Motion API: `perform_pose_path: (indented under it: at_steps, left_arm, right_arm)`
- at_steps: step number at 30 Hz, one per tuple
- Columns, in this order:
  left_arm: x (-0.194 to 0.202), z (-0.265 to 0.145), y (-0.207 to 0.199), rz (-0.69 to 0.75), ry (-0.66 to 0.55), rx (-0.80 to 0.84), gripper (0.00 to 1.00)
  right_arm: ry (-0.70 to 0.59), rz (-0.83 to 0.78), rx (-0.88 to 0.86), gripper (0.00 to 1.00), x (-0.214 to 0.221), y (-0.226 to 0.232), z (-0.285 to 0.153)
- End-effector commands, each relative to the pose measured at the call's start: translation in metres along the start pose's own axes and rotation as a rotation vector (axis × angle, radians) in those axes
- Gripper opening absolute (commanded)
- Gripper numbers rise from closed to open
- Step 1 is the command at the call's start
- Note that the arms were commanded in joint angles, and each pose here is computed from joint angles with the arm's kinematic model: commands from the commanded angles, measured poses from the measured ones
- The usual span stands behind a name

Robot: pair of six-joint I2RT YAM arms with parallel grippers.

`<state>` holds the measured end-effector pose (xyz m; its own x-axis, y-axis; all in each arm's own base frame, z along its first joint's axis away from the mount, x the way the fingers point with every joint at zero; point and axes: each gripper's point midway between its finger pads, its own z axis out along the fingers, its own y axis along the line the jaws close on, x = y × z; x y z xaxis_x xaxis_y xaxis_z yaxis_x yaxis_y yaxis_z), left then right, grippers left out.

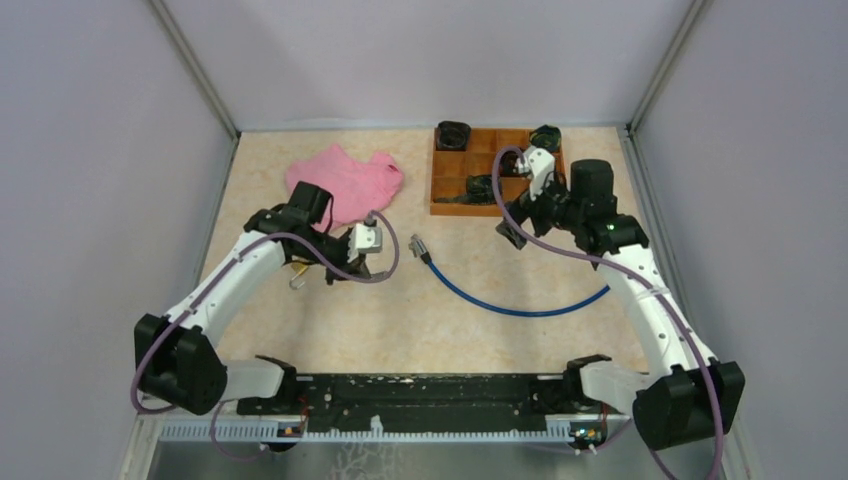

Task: Lock with the key
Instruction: Pick up the lock from the center of the board.

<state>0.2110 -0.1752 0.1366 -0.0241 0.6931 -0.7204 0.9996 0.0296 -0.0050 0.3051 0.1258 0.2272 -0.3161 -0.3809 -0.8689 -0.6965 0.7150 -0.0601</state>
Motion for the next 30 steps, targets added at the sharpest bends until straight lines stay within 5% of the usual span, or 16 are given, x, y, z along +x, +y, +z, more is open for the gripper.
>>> perform_pose_path:
  at_steps: [1,5,13,30]
  left_arm:
    - [-0.055,-0.003,-0.005,-0.116,-0.137,0.085,0.00]
    - [-0.099,-0.005,0.008,-0.105,-0.201,0.112,0.00]
    - [-0.149,0.002,0.007,-0.100,-0.287,0.200,0.00]
    - [-0.163,0.019,-0.001,-0.127,-0.267,0.211,0.00]
  right_arm:
    - [-0.192,-0.118,-0.240,0.99,-0.063,0.040,0.008]
    - [-0.263,-0.106,-0.475,0.97,-0.078,0.080,0.021]
    - [-0.334,-0.105,-0.784,0.71,-0.074,0.138,0.027]
    - [-0.305,-0.171,-0.896,0.50,-0.042,0.179,0.025]
